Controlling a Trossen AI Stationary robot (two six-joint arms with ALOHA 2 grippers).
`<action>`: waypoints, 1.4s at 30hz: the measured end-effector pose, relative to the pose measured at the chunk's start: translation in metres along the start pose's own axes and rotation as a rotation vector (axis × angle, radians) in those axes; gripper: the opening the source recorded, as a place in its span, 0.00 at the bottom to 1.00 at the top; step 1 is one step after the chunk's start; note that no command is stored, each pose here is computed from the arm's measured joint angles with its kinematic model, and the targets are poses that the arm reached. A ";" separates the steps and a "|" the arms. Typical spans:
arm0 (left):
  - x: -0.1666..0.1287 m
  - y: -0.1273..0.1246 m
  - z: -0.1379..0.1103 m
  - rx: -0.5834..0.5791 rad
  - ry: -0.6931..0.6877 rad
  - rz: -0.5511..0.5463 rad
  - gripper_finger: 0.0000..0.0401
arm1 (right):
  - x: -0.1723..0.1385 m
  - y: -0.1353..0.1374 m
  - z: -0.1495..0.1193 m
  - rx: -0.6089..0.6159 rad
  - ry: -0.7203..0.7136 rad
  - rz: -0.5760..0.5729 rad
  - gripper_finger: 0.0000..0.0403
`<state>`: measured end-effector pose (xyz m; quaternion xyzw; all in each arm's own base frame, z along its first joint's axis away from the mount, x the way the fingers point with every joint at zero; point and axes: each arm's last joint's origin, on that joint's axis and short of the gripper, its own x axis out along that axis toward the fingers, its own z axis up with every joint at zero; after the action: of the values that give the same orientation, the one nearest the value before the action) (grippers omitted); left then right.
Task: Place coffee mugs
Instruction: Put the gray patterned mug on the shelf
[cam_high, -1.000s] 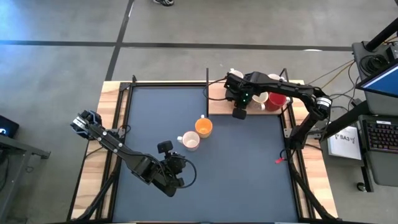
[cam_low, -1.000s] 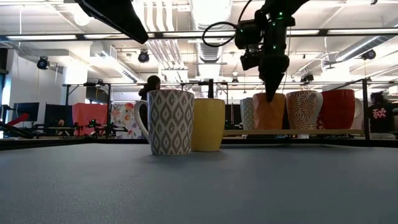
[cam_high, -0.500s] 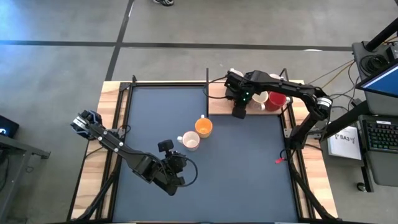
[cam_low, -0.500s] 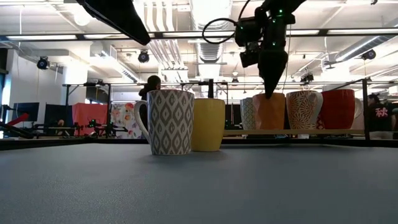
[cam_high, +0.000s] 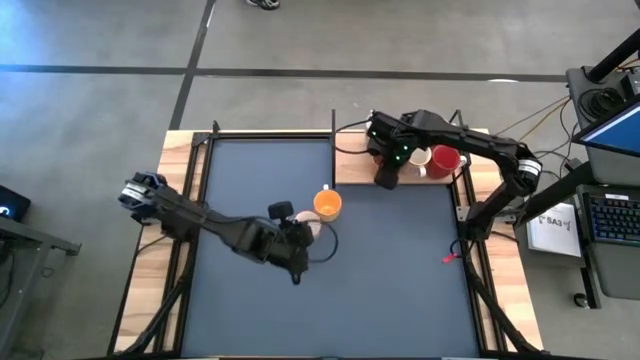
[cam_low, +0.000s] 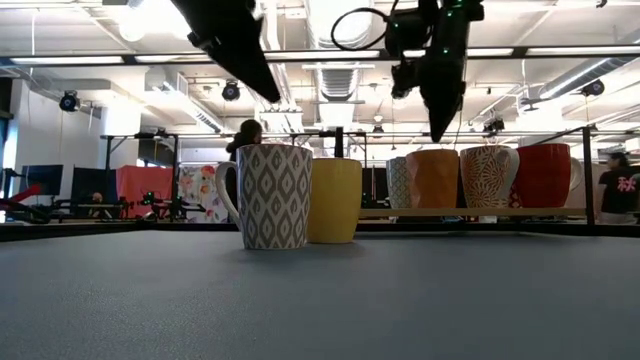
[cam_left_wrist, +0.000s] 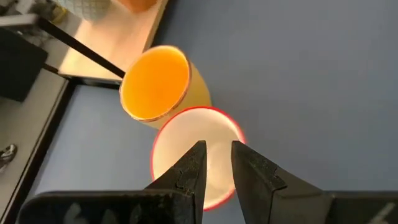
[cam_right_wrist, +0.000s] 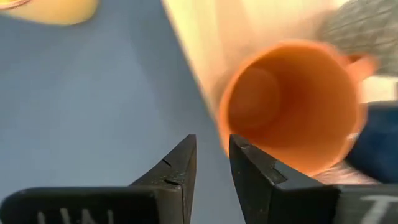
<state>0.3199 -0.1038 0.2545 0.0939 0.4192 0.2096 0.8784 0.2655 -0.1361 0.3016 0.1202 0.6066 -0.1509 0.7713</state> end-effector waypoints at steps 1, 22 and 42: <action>0.003 0.004 0.001 0.007 0.014 -0.011 0.14 | 0.000 0.003 -0.002 0.004 0.007 0.018 0.20; 0.052 0.020 0.001 -0.024 0.231 -0.307 0.14 | 0.002 0.073 -0.034 -0.164 -0.048 0.095 0.23; 0.076 0.025 0.005 -0.072 0.235 -0.391 0.03 | 0.012 0.073 -0.035 -0.272 -0.064 0.091 0.22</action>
<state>0.3596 -0.0476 0.2128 -0.0454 0.5211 0.0598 0.8502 0.2642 -0.0565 0.2818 0.0369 0.5903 -0.0357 0.8056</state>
